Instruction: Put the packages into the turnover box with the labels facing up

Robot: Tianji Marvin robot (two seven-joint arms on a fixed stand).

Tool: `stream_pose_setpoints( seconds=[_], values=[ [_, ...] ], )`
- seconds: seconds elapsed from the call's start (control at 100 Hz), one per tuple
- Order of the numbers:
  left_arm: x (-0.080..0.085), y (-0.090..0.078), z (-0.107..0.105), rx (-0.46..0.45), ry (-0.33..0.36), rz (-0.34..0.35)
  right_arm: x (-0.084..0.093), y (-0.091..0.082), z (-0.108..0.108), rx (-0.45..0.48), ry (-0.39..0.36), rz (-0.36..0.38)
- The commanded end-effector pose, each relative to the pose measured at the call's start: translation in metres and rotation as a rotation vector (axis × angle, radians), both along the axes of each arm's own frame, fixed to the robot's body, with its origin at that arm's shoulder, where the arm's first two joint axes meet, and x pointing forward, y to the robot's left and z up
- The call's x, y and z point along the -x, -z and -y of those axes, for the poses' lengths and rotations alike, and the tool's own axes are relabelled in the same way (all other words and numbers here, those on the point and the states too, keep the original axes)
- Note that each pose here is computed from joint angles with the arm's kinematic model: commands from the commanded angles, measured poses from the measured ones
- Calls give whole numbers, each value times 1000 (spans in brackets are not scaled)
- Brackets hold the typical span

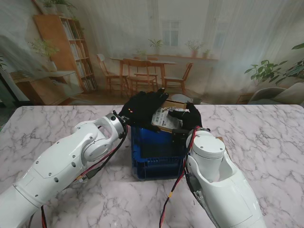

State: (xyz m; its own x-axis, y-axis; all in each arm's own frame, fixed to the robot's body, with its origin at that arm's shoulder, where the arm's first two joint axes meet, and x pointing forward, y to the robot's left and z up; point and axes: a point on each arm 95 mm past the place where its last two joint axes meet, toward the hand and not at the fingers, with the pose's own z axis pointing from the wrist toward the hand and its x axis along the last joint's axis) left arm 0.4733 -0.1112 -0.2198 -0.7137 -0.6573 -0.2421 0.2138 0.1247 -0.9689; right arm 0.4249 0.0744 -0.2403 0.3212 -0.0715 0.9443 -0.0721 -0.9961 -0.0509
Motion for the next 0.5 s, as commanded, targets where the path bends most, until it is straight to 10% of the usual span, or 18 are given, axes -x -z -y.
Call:
stream_pose_setpoints(
  seconds=[0.0,0.49],
  values=[
    [4,3,5,-9,11,-31,-1,-6,-7,-19,-11,9],
    [4,2,9,-27,-2,-92,-1,-4,-9,-22,-22,2]
  ],
)
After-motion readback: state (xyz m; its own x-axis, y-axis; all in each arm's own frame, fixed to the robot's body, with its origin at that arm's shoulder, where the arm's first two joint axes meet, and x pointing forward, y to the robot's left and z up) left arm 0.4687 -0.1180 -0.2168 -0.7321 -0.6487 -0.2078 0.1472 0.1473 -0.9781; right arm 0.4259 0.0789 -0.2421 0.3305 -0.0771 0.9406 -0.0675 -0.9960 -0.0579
